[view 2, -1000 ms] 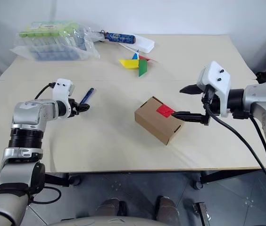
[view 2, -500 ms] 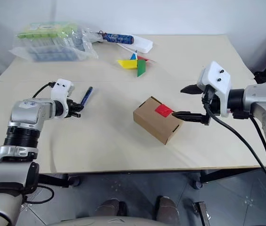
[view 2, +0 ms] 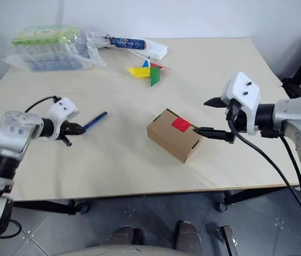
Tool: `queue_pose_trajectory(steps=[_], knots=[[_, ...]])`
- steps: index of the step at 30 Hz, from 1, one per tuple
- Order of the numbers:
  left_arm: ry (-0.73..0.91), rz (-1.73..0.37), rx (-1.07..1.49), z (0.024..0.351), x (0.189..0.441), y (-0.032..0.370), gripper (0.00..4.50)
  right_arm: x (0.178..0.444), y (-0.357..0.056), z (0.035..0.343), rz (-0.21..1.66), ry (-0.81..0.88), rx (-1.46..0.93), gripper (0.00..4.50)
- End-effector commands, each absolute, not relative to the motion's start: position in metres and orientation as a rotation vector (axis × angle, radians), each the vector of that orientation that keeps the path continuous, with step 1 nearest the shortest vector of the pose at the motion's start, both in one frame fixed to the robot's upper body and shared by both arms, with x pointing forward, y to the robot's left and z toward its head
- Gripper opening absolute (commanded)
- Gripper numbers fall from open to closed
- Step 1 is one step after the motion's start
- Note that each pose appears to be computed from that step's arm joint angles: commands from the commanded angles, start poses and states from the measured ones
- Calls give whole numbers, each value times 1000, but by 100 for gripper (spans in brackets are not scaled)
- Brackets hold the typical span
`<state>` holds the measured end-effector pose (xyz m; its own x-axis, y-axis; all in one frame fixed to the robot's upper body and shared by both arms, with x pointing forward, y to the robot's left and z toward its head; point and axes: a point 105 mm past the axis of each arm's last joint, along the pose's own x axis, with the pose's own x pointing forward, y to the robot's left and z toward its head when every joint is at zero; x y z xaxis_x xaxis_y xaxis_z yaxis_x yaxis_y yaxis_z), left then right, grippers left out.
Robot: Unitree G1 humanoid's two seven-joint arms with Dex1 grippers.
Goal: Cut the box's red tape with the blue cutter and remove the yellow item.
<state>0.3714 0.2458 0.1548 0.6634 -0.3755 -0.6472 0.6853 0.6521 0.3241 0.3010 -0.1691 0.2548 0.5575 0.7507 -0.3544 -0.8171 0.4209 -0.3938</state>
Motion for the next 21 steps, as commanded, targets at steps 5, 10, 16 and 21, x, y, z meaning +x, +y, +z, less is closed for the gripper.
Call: queue_pose_trajectory(steps=[5, 10, 16, 21], knots=[[479, -1170, 782, 157, 311, 202, 39, 279, -149, 263, 1030, 79, -577, 450], [450, -1309, 890, 150, 298, 194, 39, 260, -129, 240, 1111, 142, -626, 450], [405, -1362, 1077, 133, 294, 179, 39, 235, -88, 220, 1238, 164, -644, 360], [383, -1386, 1075, 126, 283, 165, 39, 240, -60, 205, 1262, 173, -659, 190]])
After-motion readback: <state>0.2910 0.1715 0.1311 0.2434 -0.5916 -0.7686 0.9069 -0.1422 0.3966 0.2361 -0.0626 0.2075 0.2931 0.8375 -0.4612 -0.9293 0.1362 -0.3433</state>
